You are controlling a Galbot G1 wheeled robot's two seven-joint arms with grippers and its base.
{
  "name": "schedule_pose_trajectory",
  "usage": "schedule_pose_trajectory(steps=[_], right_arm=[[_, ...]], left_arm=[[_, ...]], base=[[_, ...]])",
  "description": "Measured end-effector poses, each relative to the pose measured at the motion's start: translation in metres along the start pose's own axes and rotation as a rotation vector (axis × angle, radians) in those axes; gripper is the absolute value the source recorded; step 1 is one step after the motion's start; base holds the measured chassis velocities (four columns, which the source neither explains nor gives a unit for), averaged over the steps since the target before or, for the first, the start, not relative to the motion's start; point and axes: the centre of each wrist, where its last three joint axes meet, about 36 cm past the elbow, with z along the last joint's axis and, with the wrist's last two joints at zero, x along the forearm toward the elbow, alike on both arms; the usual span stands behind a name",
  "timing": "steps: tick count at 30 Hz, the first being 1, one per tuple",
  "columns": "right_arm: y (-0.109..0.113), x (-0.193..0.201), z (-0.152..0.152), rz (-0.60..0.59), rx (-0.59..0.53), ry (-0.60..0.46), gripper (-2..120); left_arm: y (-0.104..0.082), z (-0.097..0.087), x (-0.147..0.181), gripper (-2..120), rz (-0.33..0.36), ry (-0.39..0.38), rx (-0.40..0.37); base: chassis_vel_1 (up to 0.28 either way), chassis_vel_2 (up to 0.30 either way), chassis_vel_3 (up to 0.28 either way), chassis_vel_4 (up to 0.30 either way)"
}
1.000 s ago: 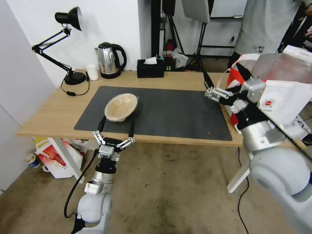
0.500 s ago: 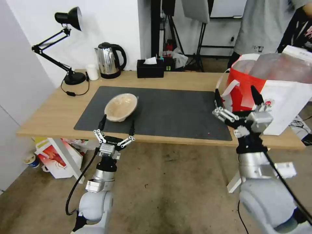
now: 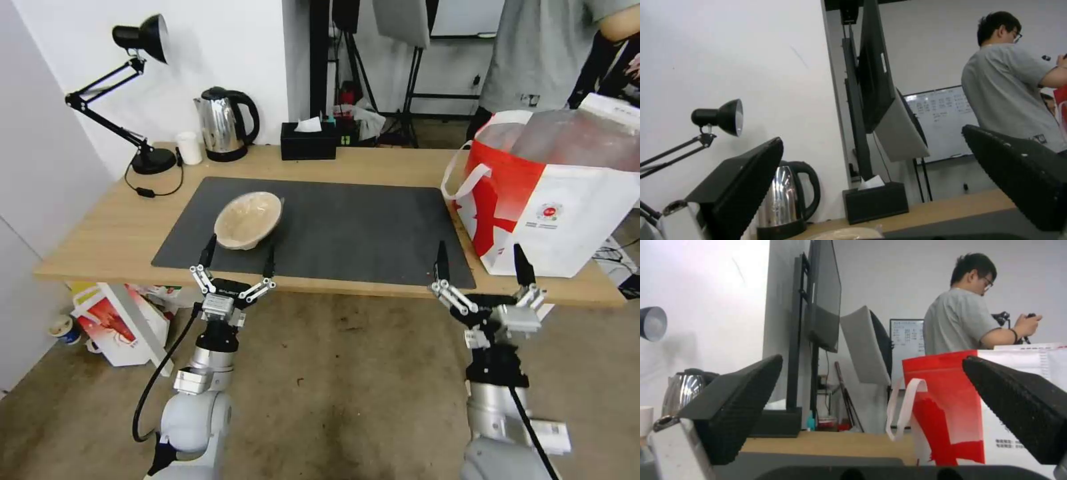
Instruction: Pick up the trash from the table and place it into the takeout bag.
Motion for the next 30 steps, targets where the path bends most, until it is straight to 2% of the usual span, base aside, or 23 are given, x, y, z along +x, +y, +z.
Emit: schedule_pose_trajectory(steps=[11,30], right_arm=[[0.000,0.024,0.016,0.010,0.008,0.004,100],[0.001,0.022,0.014,0.000,0.010,-0.005,100]], left_arm=[[0.000,0.000,0.000,100,0.001,0.000,0.001],[0.001,-0.003,0.002,100,-0.002,-0.003,-0.005]], base=[[0.000,0.000,0.000,0.000],[0.000,0.000,0.000,0.000]])
